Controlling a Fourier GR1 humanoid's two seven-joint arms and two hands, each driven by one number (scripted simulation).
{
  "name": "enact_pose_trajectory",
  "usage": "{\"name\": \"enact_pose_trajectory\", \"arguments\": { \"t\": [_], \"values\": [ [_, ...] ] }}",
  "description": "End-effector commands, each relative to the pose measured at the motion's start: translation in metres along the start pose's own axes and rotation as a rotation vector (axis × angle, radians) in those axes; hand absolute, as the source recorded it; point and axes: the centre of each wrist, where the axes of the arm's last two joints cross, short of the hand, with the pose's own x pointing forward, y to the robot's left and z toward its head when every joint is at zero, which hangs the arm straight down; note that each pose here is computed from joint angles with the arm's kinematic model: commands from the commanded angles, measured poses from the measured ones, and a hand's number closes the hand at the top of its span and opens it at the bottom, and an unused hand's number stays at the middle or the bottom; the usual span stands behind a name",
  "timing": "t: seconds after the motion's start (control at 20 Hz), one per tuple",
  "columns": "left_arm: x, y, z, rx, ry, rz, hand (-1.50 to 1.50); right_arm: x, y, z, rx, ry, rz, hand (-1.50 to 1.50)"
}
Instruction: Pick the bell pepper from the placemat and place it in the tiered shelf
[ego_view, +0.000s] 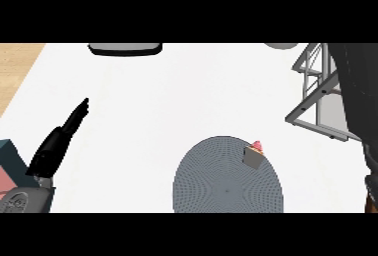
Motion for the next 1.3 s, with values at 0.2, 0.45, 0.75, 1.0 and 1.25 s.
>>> {"name": "enact_pose_trajectory", "arguments": {
  "t": [0.2, 0.45, 0.75, 1.0, 1.25],
  "values": [
    [-0.006, 0.007, 0.002, 0.001, 0.002, -0.01, 0.0, -0.052, 0.008, -0.046, 0.094, 0.096, 0.16, 1.5],
    [0.007, -0.002, 0.006, -0.019, 0.0, -0.013, 0.0, -0.091, 0.012, -0.07, 0.095, 0.134, 0.192, 1.5],
    [-0.01, -0.007, 0.007, -0.007, -0.006, 0.008, 0.0, -0.122, 0.037, -0.058, 0.157, 0.087, 0.131, 1.5],
    [0.02, 0.002, -0.005, -0.019, -0.006, 0.015, 0.0, -0.143, 0.057, -0.07, 0.212, 0.085, 0.107, 1.5],
    [0.011, 0.012, -0.011, -0.021, -0.023, 0.007, 0.0, -0.16, 0.101, -0.057, 0.237, 0.107, 0.097, 1.5]
  ]
}}
